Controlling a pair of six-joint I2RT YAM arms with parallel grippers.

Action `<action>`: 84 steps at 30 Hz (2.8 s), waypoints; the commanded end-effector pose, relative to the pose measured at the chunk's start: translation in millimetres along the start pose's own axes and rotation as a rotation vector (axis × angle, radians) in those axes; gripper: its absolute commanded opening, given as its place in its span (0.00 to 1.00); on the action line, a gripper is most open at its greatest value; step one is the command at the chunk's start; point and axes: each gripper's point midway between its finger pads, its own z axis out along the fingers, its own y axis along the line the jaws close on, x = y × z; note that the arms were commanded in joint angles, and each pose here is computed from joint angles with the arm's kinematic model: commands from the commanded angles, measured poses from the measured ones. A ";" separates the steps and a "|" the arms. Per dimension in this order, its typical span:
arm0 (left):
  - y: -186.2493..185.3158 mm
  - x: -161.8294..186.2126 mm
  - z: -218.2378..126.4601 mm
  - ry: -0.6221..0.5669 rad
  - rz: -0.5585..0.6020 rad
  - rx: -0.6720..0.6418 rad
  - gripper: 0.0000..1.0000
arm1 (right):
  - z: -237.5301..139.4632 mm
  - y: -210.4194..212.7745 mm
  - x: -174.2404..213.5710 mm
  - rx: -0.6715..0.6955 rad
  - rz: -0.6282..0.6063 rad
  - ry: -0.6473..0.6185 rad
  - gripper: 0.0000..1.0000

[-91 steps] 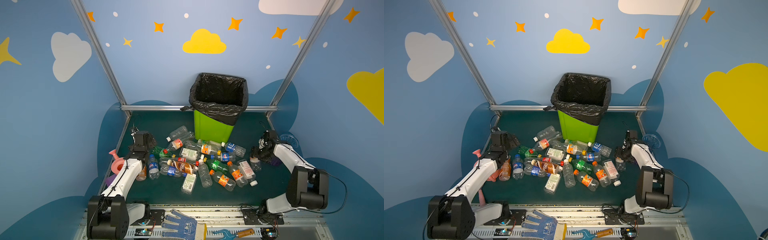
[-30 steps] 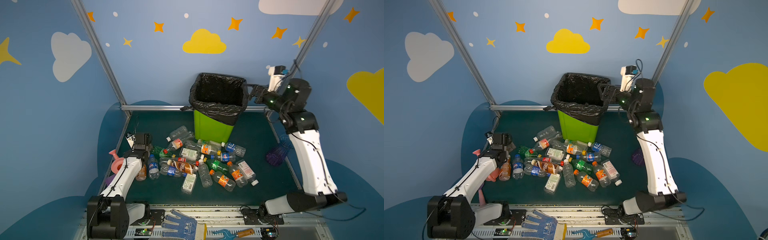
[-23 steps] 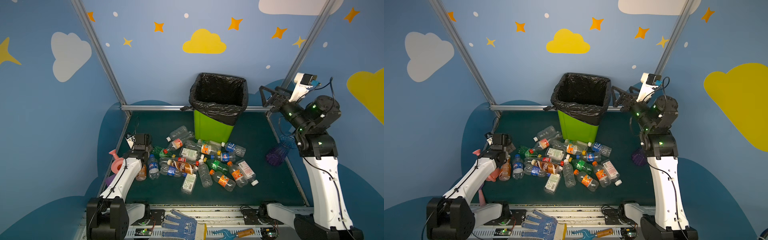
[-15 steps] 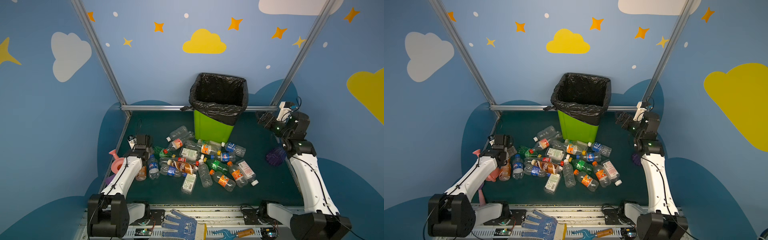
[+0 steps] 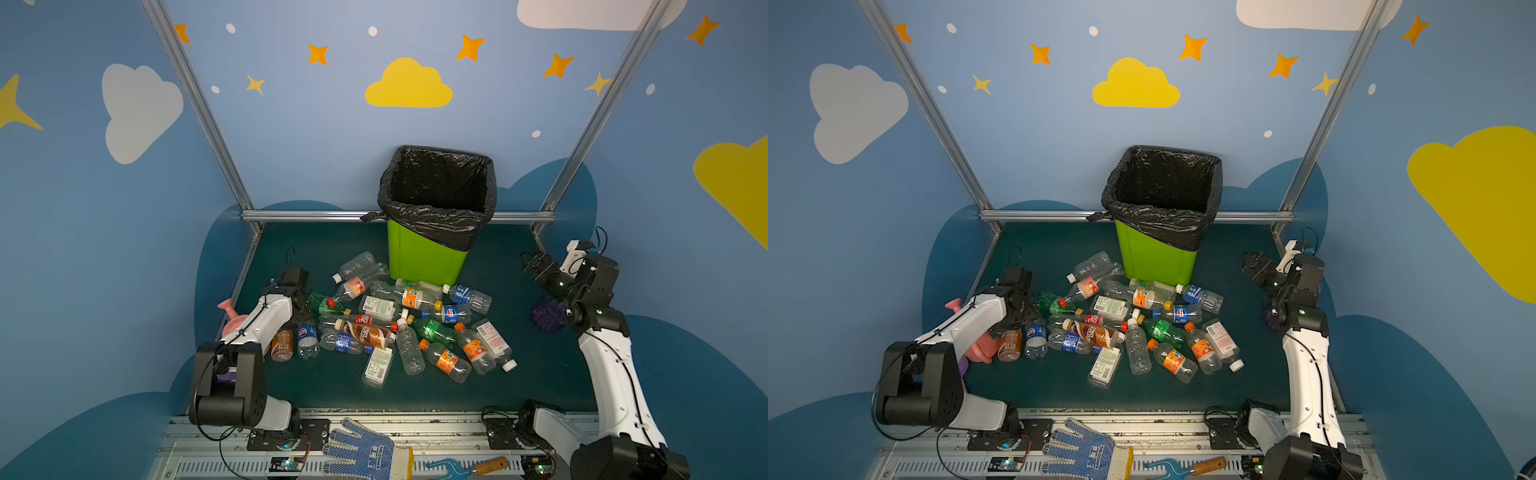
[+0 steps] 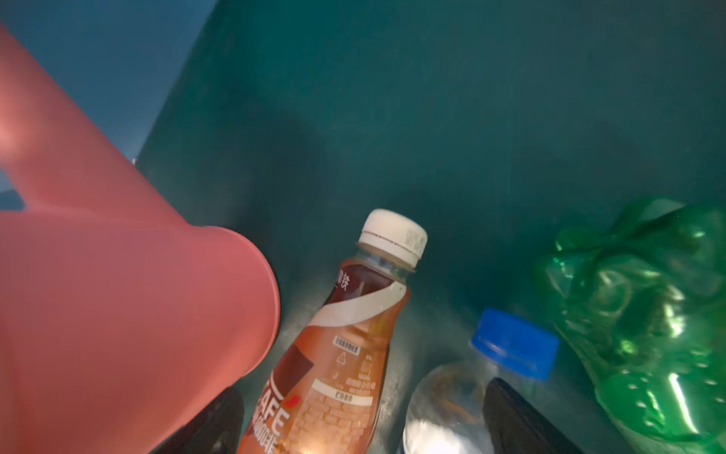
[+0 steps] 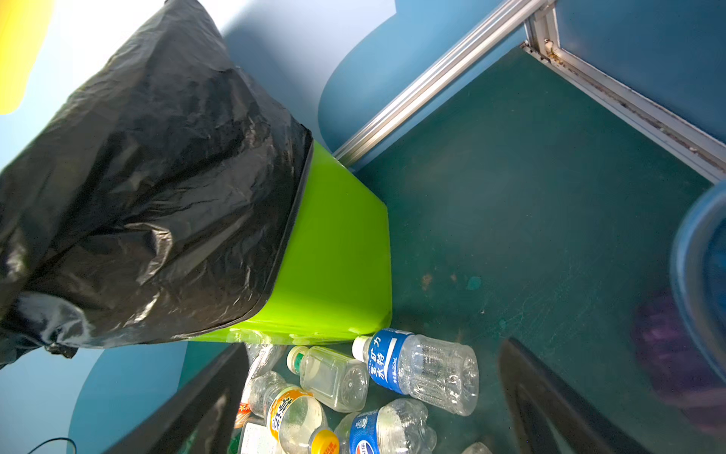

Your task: Throw the plastic bottles in the bin

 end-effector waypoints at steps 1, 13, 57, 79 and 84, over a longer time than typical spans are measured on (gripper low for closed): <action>4.4 14.7 3.6 0.059 -0.017 -0.015 0.92 | 0.1 1.9 -4.6 -0.027 0.021 -0.014 0.98; -2.5 26.2 12.3 0.104 -0.052 0.036 0.80 | 4.4 -7.4 -1.6 -0.025 0.071 -0.001 0.98; 11.4 -94.1 -146.0 -0.468 -0.230 0.384 0.46 | -2.6 -40.7 -2.0 0.029 0.159 -0.041 0.98; -236.2 -179.7 -524.9 -0.908 0.165 1.397 0.47 | -3.9 -30.7 9.0 -0.090 0.187 0.001 0.98; -261.3 -180.9 -551.6 -0.862 0.112 1.485 0.88 | -13.0 -21.4 8.4 -0.085 0.125 0.040 0.98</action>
